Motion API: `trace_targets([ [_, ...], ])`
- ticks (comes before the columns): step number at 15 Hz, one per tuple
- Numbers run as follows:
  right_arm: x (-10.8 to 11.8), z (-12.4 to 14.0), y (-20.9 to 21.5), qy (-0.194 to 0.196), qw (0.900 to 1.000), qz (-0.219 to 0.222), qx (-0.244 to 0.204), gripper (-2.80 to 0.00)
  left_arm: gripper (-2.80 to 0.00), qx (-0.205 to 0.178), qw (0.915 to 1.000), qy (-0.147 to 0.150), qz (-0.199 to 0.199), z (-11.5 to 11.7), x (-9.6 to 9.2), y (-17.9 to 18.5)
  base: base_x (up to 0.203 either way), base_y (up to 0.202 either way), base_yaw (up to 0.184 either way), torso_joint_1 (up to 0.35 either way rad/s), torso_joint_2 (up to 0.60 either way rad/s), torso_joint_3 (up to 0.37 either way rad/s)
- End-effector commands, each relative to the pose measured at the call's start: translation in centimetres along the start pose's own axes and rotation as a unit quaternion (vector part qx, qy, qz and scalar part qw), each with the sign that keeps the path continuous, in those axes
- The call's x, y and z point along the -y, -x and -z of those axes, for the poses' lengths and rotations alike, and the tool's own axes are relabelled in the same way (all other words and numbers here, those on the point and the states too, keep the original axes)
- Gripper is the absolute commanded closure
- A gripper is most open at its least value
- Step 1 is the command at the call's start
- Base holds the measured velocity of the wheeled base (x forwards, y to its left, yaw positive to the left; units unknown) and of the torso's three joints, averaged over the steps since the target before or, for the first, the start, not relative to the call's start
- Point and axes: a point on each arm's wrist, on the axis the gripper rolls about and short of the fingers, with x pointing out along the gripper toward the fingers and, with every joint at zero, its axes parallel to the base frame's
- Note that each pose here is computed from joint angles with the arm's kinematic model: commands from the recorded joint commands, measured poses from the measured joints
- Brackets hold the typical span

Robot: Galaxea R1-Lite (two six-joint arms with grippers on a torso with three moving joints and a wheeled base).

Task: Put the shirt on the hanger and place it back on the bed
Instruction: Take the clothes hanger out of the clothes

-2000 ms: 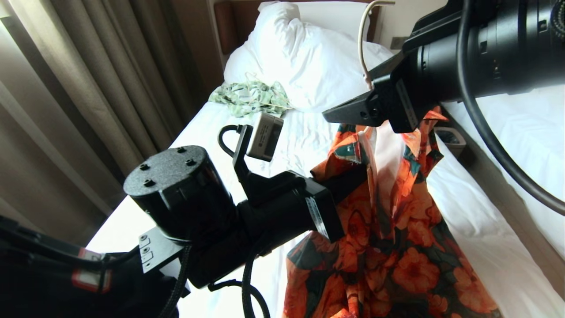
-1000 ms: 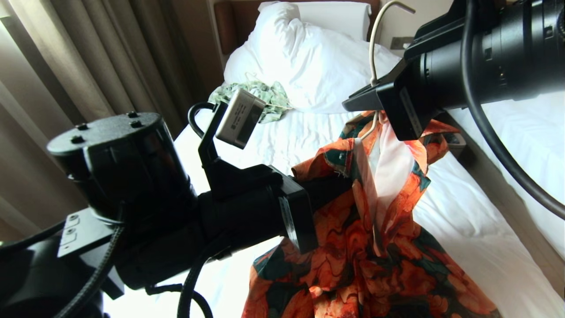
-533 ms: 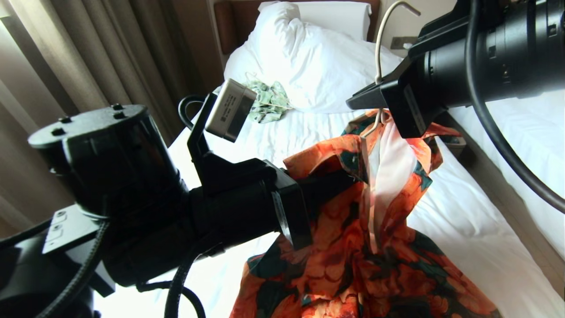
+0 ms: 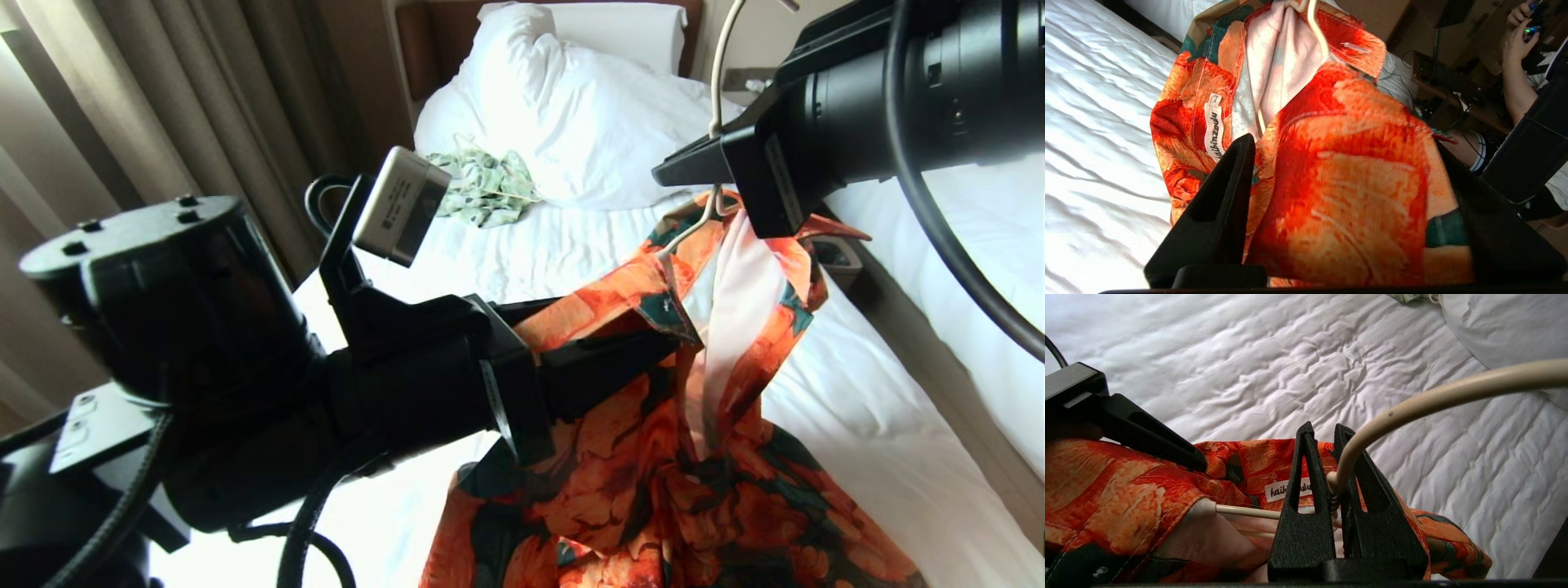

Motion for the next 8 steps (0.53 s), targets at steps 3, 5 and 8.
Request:
trace_targets([
  [3, 0.8, 0.2, 0.5, -0.005, 1.000, 0.016, -0.003, 0.00, -2.80, 0.017, 0.9997, -0.020, -0.003, -0.6, 0.2, 1.1, 0.000, 0.000, 0.000, 0.000, 0.00, 0.000],
  [5, 1.0, 0.1, 1.1, -0.007, 1.000, 0.022, 0.001, 0.00, -2.80, 0.020, 0.9996, -0.021, -0.002, -0.8, 0.2, 1.1, 0.000, 0.000, 0.000, 0.000, 0.00, 0.000],
  [8, 1.3, 0.0, 1.7, -0.008, 0.999, 0.045, 0.002, 0.00, -2.80, 0.029, 0.9993, -0.024, -0.006, -1.3, 0.2, 1.9, 0.000, 0.000, 0.000, 0.000, 0.00, 0.000],
])
